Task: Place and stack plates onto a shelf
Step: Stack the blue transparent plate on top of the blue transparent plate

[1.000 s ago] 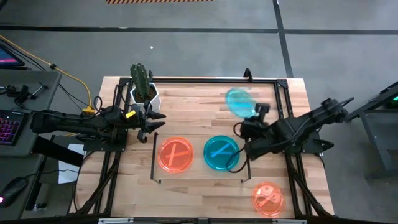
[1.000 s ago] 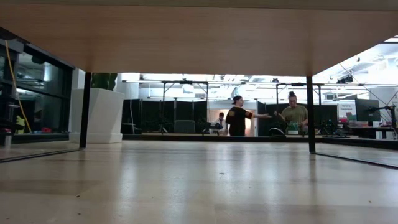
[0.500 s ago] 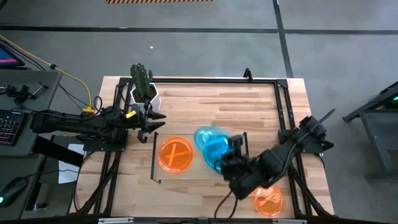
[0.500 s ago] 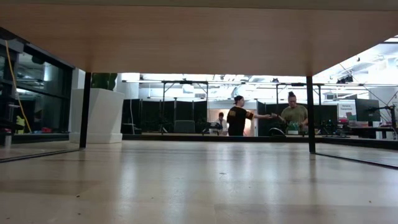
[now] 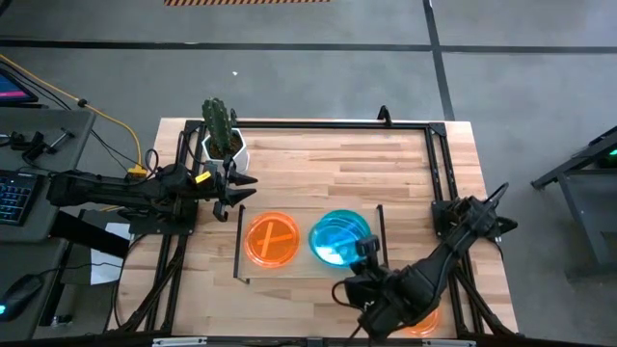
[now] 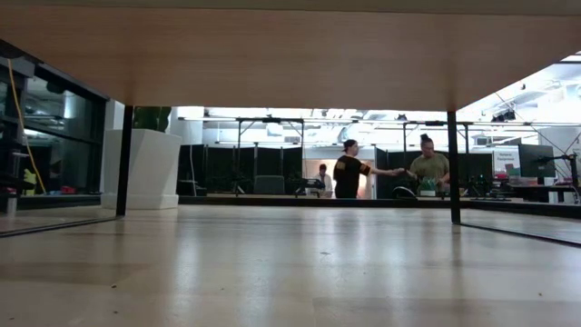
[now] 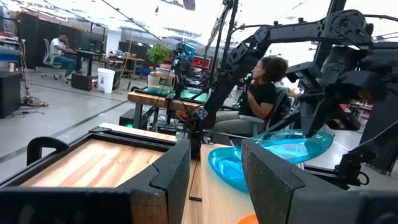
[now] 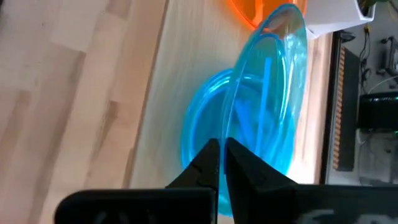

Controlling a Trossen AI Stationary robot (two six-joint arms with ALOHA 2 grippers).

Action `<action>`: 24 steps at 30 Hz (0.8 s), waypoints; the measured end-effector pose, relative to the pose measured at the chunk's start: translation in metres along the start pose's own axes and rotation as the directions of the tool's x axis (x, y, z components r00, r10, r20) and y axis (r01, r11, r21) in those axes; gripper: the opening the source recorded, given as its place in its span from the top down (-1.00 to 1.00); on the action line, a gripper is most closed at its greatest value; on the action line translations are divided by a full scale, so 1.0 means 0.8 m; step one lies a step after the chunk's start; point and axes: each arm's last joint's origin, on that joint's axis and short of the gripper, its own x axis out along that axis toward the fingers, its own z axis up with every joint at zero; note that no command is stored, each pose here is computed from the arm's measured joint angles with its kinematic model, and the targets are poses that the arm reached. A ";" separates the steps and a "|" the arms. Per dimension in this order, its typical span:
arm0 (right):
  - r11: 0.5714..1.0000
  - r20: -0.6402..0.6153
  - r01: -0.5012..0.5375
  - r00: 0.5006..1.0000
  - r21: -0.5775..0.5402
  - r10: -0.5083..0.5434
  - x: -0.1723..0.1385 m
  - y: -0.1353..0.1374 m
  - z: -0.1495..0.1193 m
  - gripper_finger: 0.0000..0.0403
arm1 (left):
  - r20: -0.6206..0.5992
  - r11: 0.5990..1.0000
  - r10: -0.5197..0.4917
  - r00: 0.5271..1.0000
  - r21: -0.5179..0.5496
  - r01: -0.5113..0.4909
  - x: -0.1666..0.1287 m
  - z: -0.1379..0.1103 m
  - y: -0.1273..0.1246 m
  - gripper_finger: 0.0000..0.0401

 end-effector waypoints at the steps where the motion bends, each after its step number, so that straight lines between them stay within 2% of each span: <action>1: 1.000 0.001 -0.002 1.000 0.011 0.002 0.000 0.001 0.000 1.00 | 0.001 1.000 0.000 1.000 0.000 0.000 0.000 0.000 0.000 0.32; 8: 0.997 -0.009 -0.025 1.000 0.077 0.026 0.000 0.002 -0.001 1.00 | 0.000 1.000 0.000 1.000 0.000 0.000 0.000 0.000 0.000 0.32; 16: 0.995 -0.017 -0.031 0.999 0.091 0.033 0.002 0.000 0.000 1.00 | 0.000 1.000 0.000 1.000 -0.001 0.000 0.000 0.000 0.000 0.32; 24: 0.985 -0.035 -0.029 0.999 0.172 0.035 0.010 -0.010 0.003 1.00 | 0.000 1.000 0.000 1.000 -0.001 0.000 0.000 0.000 0.000 0.32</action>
